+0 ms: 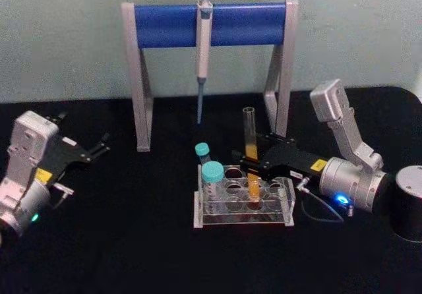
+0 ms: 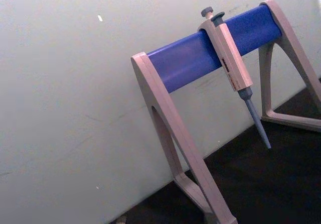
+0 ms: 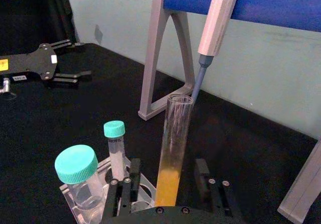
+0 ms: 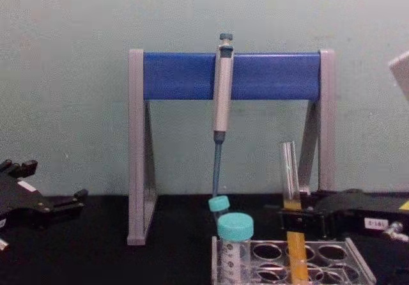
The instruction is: Pick up the test tube from the test tube rack, shake it, then place it back into the test tube rack.
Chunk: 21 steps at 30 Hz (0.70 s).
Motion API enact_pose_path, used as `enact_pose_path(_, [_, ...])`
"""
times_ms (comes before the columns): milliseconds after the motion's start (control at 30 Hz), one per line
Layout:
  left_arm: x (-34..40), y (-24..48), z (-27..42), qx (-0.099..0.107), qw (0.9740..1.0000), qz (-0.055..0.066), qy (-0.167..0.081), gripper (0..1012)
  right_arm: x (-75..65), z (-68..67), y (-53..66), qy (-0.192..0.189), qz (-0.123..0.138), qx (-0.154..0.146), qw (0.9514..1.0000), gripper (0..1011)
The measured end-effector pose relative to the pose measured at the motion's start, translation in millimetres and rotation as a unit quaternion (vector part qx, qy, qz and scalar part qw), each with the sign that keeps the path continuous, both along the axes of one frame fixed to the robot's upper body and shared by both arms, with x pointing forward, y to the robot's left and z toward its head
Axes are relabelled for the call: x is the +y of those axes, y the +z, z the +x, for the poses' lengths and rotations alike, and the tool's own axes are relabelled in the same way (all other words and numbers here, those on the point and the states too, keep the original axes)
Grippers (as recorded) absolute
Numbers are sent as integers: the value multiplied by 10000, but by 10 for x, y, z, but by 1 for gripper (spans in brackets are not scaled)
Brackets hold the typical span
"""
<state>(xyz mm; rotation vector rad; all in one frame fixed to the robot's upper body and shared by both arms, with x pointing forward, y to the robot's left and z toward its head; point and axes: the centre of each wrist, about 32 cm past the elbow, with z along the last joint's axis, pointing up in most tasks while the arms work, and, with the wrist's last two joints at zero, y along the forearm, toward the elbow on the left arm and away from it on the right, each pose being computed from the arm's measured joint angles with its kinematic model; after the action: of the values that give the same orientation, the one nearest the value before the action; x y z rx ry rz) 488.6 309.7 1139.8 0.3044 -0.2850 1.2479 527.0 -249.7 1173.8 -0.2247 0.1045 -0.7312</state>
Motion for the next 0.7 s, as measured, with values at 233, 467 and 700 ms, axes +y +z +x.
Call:
enact_pose_path(233, [0, 0, 0, 0, 10000, 0, 0, 1002, 0, -1, 1, -2, 1, -2, 10000, 533])
enact_pose_path(467, [0, 0, 0, 0, 10000, 0, 0, 1001, 0, -1, 1, -4, 1, -1, 10000, 299])
enact_pose_path(700, [0, 0, 0, 0, 10000, 0, 0, 1001, 0, -1, 1, -4, 2, -1, 10000, 229])
